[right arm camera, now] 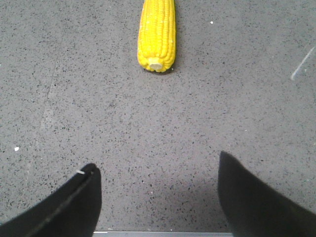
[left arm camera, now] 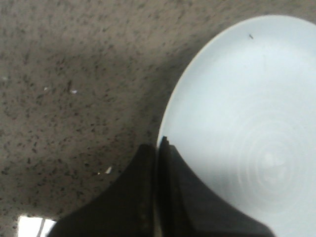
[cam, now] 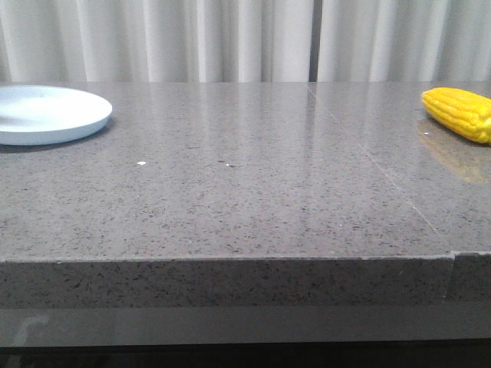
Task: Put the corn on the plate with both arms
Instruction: 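Lower the left gripper onto the rim of the white plate, then slide the white plate with the left gripper toward the table center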
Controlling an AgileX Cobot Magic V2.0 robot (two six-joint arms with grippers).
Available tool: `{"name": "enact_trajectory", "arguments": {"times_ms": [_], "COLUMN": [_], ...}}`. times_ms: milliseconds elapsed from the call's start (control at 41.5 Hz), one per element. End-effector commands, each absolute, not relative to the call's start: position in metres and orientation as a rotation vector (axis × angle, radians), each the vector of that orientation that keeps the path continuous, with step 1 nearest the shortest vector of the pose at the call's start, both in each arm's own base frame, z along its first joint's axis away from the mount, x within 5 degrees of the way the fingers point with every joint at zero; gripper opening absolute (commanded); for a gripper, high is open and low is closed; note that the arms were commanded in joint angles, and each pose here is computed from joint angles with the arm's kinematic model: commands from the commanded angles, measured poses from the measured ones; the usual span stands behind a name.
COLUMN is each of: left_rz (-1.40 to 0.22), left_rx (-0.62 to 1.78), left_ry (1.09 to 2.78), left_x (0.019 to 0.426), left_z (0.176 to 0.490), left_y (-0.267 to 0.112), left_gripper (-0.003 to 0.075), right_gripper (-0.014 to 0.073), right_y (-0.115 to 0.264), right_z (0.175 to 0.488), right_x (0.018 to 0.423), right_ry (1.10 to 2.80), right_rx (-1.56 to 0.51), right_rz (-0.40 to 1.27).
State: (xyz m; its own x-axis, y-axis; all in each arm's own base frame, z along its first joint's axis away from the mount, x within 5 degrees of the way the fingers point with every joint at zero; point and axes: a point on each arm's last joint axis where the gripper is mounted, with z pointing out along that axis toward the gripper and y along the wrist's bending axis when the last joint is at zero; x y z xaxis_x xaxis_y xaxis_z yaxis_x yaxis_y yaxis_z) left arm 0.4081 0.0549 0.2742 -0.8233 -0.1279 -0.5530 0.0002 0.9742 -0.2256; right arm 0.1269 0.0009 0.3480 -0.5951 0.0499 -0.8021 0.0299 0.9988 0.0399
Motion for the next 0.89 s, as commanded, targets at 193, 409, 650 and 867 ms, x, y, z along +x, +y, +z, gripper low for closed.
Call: {"name": "enact_trajectory", "arguments": {"times_ms": [193,409,650,867], "left_rz": [-0.46,-0.574,-0.626,-0.64], "left_rx": [0.03,0.161,0.291,0.335], "left_ry": [2.278,2.273,2.264,2.292], "left_x": [0.384,0.382,0.386,0.395], "left_z": [0.357,0.356,0.335,0.307], "left_y": [-0.01,-0.066,-0.128,-0.159], "left_gripper": [-0.002,-0.002,-0.002,-0.002], "right_gripper": [0.0528,0.0528,0.0528,0.0528], "right_y": [0.001,0.001,0.001,0.001], "right_z": [0.362,0.362,0.362,0.362], "right_x": [0.13,0.13,0.13,0.13], "right_ry": [2.123,2.123,2.123,2.123], "right_rx": [0.042,0.042,0.042,0.042], "right_rz": [0.019,0.019,0.019,0.019]}}
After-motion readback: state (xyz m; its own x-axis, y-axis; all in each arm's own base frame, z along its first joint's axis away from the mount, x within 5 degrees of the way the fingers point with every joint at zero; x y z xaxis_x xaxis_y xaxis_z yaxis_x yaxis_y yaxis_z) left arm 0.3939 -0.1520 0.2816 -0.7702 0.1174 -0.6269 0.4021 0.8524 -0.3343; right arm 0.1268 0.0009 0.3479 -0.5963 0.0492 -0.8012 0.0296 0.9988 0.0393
